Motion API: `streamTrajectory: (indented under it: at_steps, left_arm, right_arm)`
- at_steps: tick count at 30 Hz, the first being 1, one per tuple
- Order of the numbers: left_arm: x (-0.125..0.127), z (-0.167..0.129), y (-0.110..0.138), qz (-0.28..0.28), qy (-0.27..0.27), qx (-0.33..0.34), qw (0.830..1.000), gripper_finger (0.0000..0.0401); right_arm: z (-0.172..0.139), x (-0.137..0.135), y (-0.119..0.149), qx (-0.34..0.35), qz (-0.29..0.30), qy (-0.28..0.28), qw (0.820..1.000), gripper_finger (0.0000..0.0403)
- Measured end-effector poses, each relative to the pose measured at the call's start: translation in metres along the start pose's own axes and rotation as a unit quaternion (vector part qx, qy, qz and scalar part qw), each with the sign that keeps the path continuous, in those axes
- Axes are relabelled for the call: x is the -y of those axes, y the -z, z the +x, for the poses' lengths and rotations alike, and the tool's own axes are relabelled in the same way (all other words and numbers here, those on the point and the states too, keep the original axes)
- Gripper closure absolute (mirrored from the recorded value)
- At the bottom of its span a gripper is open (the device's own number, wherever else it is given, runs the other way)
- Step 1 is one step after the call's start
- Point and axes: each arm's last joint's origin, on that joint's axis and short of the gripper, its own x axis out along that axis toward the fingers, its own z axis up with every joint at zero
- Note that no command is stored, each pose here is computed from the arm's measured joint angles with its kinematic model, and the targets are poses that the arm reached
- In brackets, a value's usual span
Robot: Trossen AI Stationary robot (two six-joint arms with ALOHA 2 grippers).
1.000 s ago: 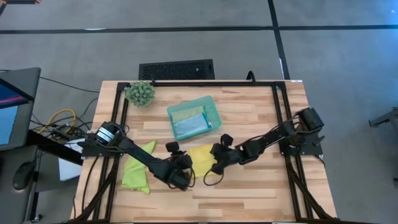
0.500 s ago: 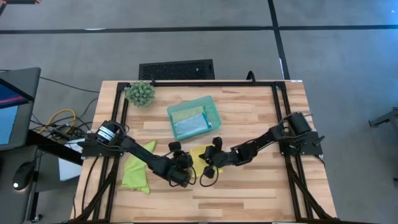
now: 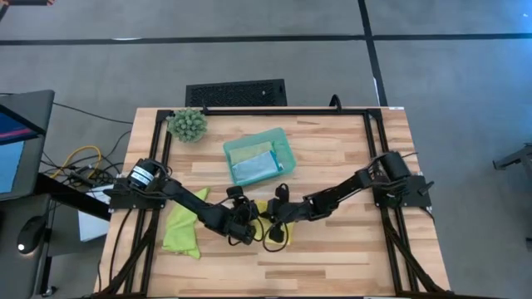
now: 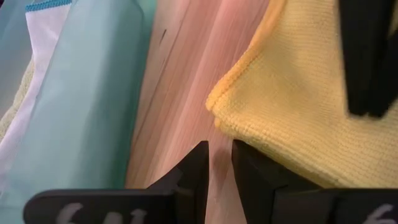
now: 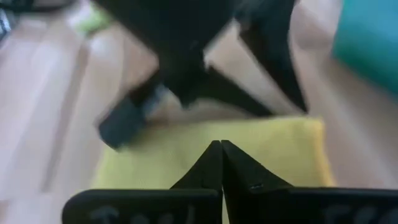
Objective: Fold microfiber towels
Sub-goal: Fold the yellow towel
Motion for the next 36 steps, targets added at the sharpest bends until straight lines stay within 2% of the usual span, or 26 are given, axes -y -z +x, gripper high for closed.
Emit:
streamTrajectory:
  at_steps: [4,8,13,17,22,26,30,33,36]
  left_arm:
    - [0.001,-0.001,0.001,0.002,0.0,0.0,1.0,0.0335]
    - [0.002,-0.007,-0.004,0.019,0.0,0.004,1.0,0.0335]
    - [0.005,-0.019,-0.016,0.05,-0.003,0.006,0.999,0.0335]
    - [0.003,-0.024,-0.015,0.055,-0.018,-0.011,0.998,0.0335]
    - [0.003,-0.038,-0.017,0.061,-0.04,-0.028,0.997,0.0335]
    - [0.009,-0.052,-0.024,0.046,-0.047,-0.007,0.998,0.0335]
    - [0.02,-0.06,-0.029,0.041,-0.017,0.023,0.999,0.0335]
    - [0.026,-0.061,-0.031,0.035,0.009,0.03,0.999,0.0335]
    - [0.026,-0.054,-0.03,0.024,0.018,0.032,0.999,0.0335]
  right_arm:
    - [-0.017,-0.005,-0.012,0.008,-0.008,0.038,0.999,0.0387]
    - [-0.02,-0.007,-0.016,0.036,-0.005,0.073,0.997,0.0387]
    - [0.0,0.004,-0.001,0.033,0.015,0.084,0.996,0.0383]
    - [0.015,0.014,0.009,0.042,0.034,0.096,0.994,0.0386]
    - [0.018,0.02,0.011,0.036,0.039,0.103,0.993,0.0384]
    - [0.0,0.007,-0.011,0.066,0.001,0.086,0.994,0.0381]
    - [-0.031,-0.014,-0.025,0.06,-0.036,0.081,0.994,0.0388]
    - [-0.056,-0.03,-0.022,0.06,-0.049,0.1,0.992,0.0392]
    - [-0.072,-0.038,0.0,0.037,-0.042,0.11,0.992,0.0389]
